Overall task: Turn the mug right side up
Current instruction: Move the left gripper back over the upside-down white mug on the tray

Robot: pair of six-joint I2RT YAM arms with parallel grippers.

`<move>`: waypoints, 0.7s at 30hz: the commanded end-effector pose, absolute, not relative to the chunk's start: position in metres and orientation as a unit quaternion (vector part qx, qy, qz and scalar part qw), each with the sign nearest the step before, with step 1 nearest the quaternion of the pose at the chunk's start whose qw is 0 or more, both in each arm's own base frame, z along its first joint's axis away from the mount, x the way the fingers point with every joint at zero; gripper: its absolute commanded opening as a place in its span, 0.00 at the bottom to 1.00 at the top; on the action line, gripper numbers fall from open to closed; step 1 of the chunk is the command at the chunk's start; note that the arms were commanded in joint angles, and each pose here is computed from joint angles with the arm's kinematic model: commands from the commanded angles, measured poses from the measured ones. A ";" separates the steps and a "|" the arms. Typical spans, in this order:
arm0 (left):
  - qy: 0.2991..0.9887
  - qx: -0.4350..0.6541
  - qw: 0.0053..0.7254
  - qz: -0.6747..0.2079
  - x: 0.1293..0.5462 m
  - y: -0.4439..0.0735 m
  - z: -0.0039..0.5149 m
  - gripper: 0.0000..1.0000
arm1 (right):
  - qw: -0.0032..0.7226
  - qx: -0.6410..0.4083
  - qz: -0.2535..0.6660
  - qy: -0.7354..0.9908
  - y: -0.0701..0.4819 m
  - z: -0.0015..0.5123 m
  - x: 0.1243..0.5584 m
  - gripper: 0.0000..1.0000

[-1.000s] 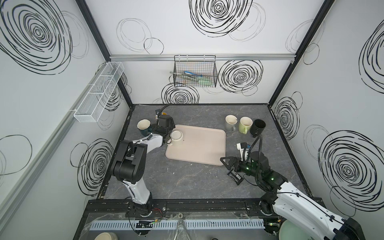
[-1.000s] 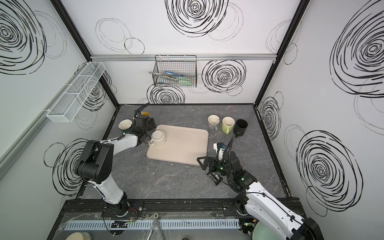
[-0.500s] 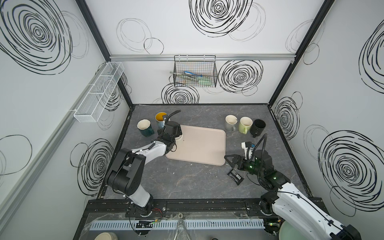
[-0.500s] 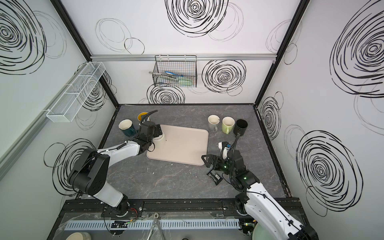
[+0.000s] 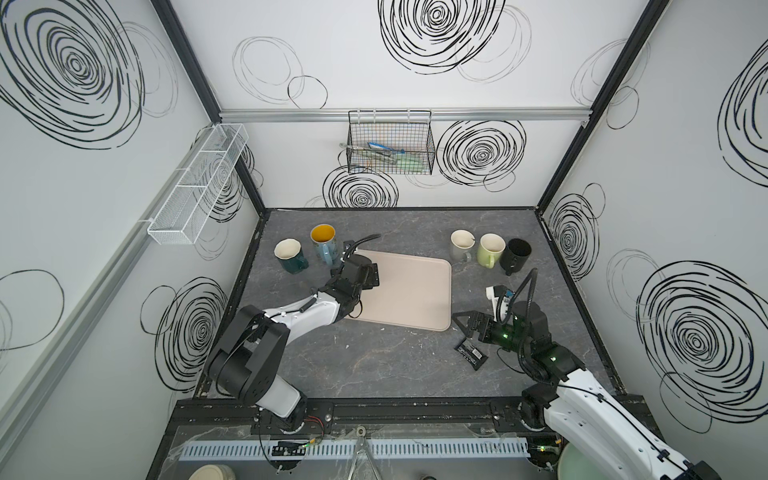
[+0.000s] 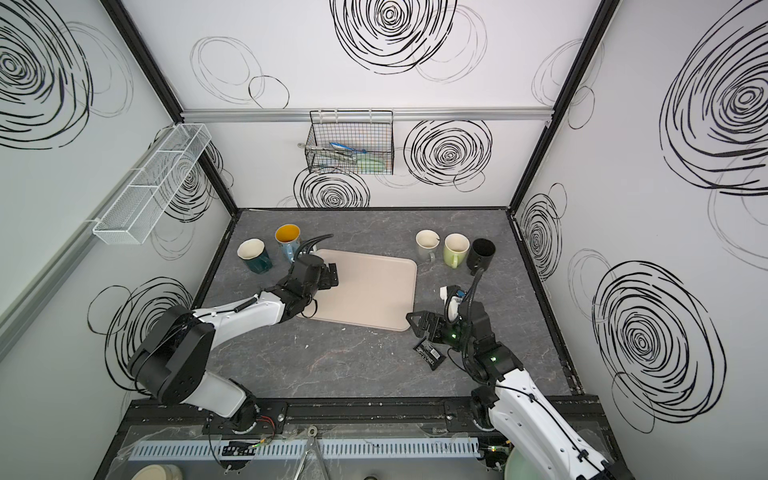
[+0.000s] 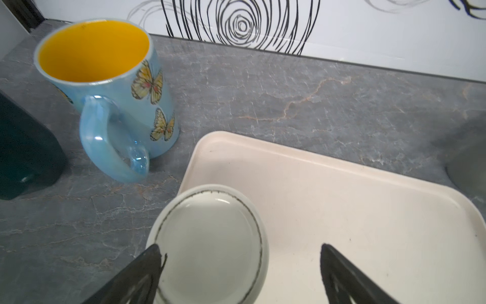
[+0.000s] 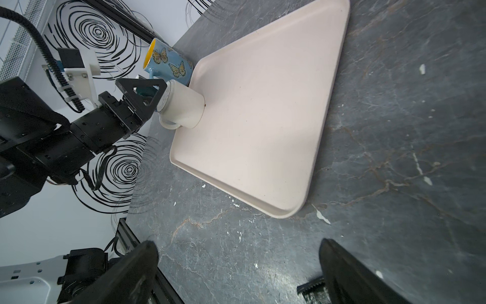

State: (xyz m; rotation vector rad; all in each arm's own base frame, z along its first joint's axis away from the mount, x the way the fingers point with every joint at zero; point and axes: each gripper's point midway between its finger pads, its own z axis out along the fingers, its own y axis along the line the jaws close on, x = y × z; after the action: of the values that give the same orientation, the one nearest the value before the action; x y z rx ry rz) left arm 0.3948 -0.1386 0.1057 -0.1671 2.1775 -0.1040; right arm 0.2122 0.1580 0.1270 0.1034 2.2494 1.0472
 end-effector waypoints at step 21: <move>0.915 -0.011 0.387 -0.114 0.357 -0.202 0.093 0.96 | 0.329 0.061 0.402 0.852 0.156 0.123 0.219 1.00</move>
State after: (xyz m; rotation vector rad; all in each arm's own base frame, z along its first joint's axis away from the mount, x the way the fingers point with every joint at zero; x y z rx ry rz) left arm 0.3677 -0.1861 0.1025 -0.0517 2.2592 -0.2426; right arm 0.2128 0.1564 0.1154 0.1472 2.2749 1.0469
